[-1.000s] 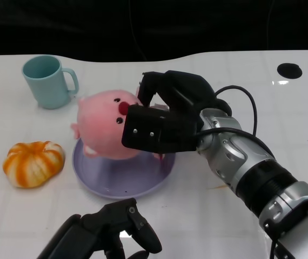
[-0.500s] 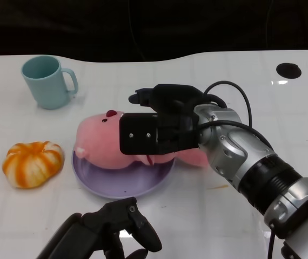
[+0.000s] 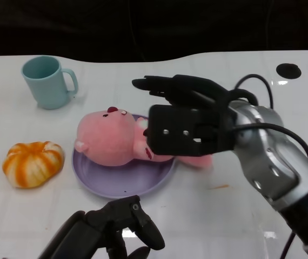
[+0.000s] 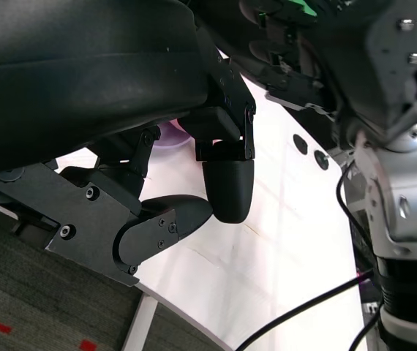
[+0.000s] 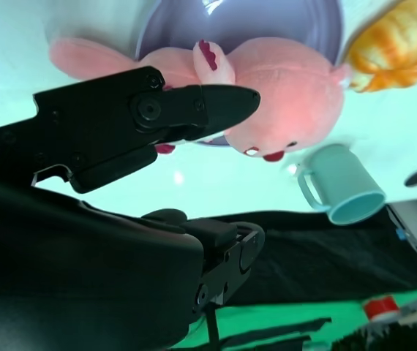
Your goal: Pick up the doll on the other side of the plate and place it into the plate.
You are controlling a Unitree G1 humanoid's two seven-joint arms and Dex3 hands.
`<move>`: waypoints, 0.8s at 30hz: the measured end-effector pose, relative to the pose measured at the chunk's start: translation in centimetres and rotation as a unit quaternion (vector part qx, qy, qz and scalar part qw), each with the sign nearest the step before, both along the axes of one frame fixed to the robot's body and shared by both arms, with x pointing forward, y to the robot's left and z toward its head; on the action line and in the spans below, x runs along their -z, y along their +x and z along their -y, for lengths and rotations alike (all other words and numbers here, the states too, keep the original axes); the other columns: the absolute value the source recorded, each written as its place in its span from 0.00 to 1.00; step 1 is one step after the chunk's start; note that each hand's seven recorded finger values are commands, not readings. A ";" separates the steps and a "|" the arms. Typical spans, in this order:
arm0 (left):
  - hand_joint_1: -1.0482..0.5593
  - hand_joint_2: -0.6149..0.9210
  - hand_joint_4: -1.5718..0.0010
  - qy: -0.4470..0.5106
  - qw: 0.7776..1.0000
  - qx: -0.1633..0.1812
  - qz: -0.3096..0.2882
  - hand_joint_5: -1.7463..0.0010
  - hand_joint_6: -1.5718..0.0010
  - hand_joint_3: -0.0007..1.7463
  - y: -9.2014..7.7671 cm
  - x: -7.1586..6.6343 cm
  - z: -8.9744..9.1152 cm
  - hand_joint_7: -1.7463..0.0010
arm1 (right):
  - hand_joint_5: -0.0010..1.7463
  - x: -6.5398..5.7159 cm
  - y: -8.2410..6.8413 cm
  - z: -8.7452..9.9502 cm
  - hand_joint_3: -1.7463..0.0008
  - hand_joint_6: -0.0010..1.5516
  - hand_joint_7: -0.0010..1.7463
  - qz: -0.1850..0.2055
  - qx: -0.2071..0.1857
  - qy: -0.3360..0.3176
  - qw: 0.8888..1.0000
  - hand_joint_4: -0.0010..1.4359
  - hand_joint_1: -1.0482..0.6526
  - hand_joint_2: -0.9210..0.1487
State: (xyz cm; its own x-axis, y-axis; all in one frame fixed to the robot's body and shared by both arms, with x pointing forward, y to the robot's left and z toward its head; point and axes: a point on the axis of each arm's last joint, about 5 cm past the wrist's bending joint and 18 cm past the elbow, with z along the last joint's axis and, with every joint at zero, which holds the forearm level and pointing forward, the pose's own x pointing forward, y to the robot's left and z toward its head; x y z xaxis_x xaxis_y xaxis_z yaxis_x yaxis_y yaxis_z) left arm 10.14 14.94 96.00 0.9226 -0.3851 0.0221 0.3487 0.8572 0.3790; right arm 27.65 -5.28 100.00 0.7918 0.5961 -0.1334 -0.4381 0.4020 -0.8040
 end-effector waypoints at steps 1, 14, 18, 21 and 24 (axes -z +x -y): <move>0.52 0.82 0.53 0.001 1.000 0.000 0.000 0.00 0.61 0.55 0.0 0.0 0.0 0.23 | 0.31 0.2 -0.4 0.5 0.78 0.13 0.02 -0.001 0.002 0.012 1.000 0.02 0.16 0.00; 0.52 0.81 0.54 0.010 1.000 0.001 0.001 0.00 0.60 0.55 0.1 0.0 -0.1 0.25 | 0.67 2.9 -5.8 6.1 0.84 0.33 0.19 -0.038 0.045 0.203 0.977 0.23 0.30 0.00; 0.52 0.81 0.54 0.015 1.000 0.000 0.004 0.00 0.60 0.55 0.1 0.0 -0.1 0.25 | 0.79 3.3 -7.2 7.3 0.82 0.32 0.32 -0.065 0.043 0.255 0.964 0.26 0.40 0.00; 0.53 0.81 0.55 0.016 1.000 -0.001 0.004 0.00 0.60 0.55 0.2 0.0 -0.2 0.25 | 0.79 3.5 -8.4 8.5 0.77 0.29 0.53 -0.071 0.051 0.268 0.960 0.31 0.47 0.03; 0.53 0.81 0.54 0.013 1.000 -0.002 0.005 0.00 0.60 0.55 0.2 0.0 -0.3 0.25 | 0.85 3.7 -9.3 9.6 0.58 0.31 0.69 -0.077 0.065 0.277 0.956 0.35 0.52 0.17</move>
State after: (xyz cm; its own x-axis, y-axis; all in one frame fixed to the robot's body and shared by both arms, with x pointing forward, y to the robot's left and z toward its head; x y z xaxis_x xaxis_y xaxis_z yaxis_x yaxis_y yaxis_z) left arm 10.37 15.24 96.02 0.9240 -0.3819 0.0210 0.3416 0.8486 0.4039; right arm 18.32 -14.93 96.28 0.8601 0.5074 0.0532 -0.4519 0.8061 -0.3821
